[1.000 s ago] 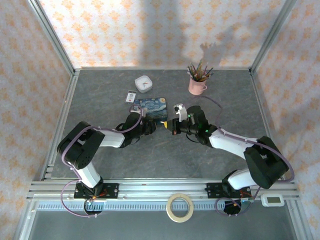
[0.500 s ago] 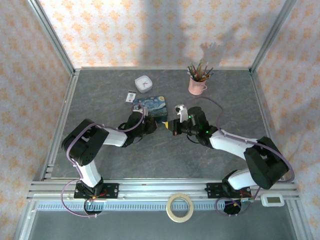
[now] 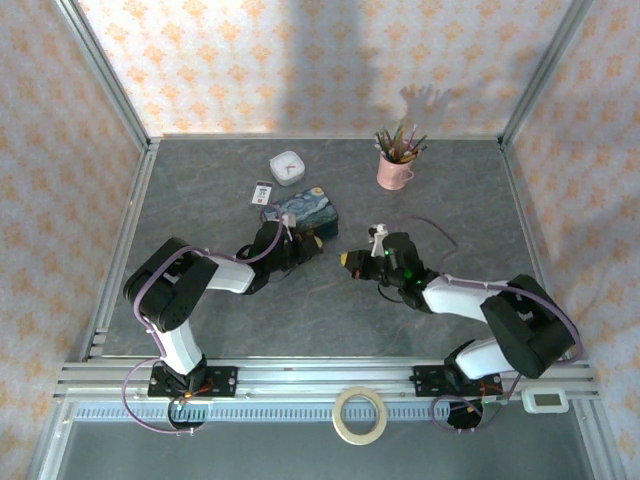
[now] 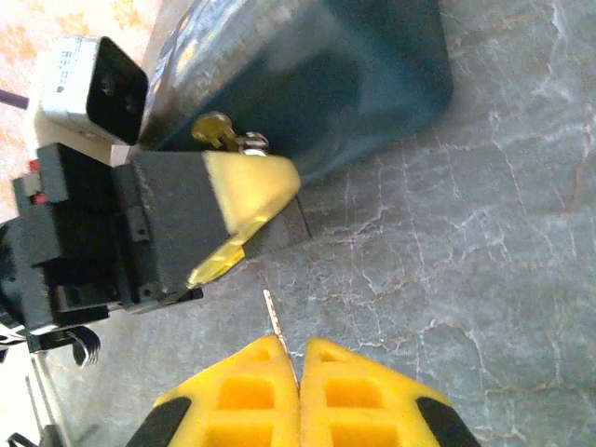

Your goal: Unlock a padlock with a key

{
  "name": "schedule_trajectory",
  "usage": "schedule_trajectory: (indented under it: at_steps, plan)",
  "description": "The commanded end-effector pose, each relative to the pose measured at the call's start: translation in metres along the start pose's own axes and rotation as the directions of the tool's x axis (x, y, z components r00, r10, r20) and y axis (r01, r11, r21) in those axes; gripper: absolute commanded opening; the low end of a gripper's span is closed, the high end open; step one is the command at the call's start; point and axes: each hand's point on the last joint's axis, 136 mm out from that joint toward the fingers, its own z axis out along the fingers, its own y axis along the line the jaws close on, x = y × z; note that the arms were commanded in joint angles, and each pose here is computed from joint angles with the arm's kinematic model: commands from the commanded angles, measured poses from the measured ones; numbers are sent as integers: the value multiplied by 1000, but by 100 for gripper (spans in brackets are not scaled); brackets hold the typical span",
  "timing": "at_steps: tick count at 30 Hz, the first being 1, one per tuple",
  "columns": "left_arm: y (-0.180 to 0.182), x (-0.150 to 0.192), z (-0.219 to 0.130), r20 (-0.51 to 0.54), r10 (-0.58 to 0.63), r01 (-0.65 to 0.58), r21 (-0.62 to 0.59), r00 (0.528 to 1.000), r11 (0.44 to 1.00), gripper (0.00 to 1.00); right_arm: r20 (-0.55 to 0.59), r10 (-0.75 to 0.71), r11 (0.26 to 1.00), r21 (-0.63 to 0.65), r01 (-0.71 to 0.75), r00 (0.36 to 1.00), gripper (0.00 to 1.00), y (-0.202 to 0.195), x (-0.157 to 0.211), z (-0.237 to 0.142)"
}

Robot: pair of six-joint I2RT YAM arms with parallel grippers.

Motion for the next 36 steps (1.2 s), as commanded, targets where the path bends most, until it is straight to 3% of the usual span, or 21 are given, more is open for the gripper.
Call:
schedule_trajectory:
  at_steps: [1, 6, 17, 36]
  plan:
    - [-49, -7, -9, -1, -91, 89, 217, 996, 972, 0, 80, 95, 990, -112, -86, 992, 0, 18, -17, -3]
    - [-63, -9, -19, 2, -150, 142, 314, 989, 939, 0, 63, 147, 976, -170, -135, 987, 0, 21, -11, -1]
    - [-68, -1, -19, -12, -161, 155, 345, 987, 926, 0, 9, 267, 911, -328, -249, 964, 0, 36, -8, 9]
    - [-65, 2, -15, -20, -185, 179, 359, 983, 916, 0, 45, 292, 916, -300, -266, 955, 0, 23, -12, 4]
